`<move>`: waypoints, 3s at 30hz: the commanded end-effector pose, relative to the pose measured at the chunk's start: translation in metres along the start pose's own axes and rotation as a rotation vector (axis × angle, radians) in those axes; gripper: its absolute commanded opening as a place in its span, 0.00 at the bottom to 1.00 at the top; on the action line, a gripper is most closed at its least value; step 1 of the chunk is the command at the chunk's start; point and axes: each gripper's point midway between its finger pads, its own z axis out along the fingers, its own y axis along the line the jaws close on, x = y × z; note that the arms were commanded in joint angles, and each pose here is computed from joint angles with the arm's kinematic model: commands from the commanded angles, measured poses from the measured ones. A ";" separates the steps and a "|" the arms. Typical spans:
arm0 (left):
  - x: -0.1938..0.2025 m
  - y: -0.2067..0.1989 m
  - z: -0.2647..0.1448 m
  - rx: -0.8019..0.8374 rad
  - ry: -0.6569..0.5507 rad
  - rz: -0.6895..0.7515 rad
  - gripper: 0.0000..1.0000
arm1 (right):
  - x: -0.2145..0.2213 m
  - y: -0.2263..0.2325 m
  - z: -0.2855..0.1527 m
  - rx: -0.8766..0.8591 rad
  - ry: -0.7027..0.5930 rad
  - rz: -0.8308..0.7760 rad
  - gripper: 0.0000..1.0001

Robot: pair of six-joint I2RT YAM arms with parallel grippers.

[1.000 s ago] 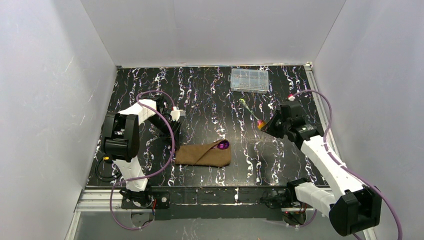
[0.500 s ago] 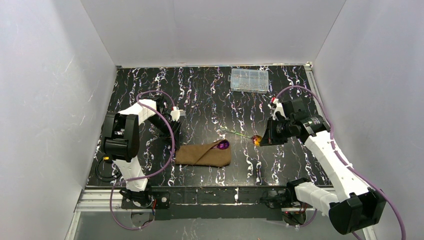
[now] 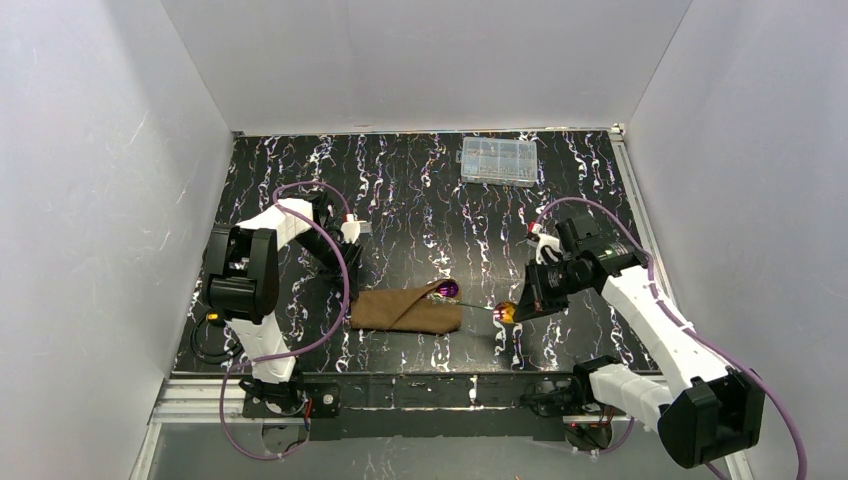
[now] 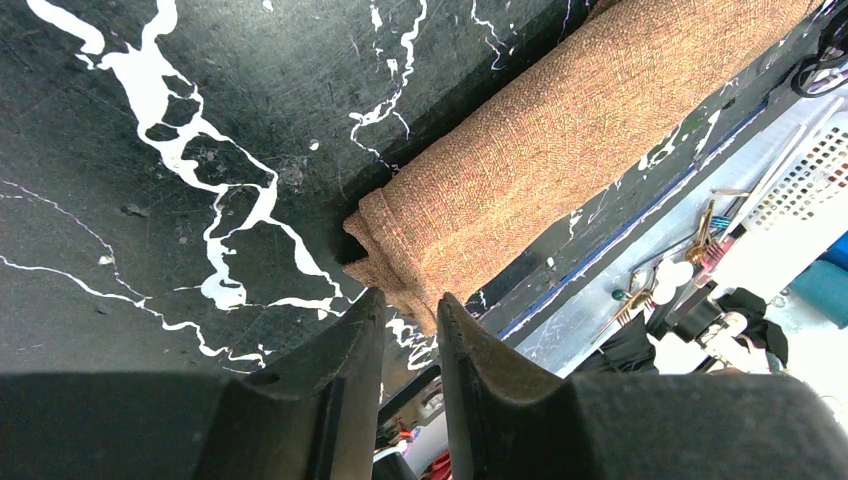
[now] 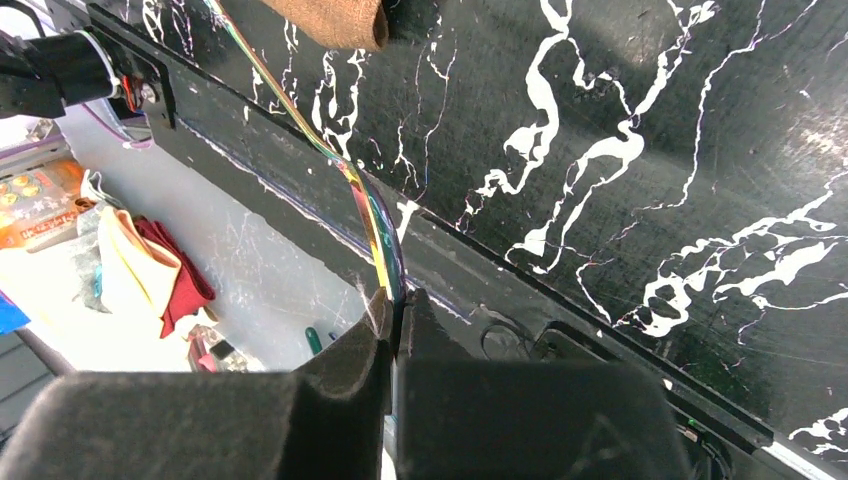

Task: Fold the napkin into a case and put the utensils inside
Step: Insert the spoon into the folded napkin, then reset both arms

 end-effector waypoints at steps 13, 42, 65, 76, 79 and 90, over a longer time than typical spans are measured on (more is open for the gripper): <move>0.000 0.002 -0.001 0.004 0.010 0.005 0.24 | 0.004 0.007 0.047 0.029 0.117 -0.019 0.01; 0.005 0.016 0.015 -0.006 0.045 0.011 0.23 | -0.052 0.043 0.129 -0.064 0.110 -0.063 0.01; -0.002 0.006 -0.007 -0.043 -0.027 0.061 0.66 | -0.067 0.050 0.132 -0.006 0.077 -0.136 0.96; -0.060 0.021 -0.104 -0.122 -0.411 0.086 0.99 | -0.199 -0.021 0.004 0.291 -0.503 -0.063 0.99; -0.080 0.037 -0.119 -0.149 -0.623 0.126 0.99 | -0.230 -0.089 -0.050 0.629 -0.832 0.029 0.99; -0.102 0.075 -0.112 -0.378 -1.231 0.327 0.99 | -0.188 -0.203 -0.088 1.123 -1.234 0.139 0.99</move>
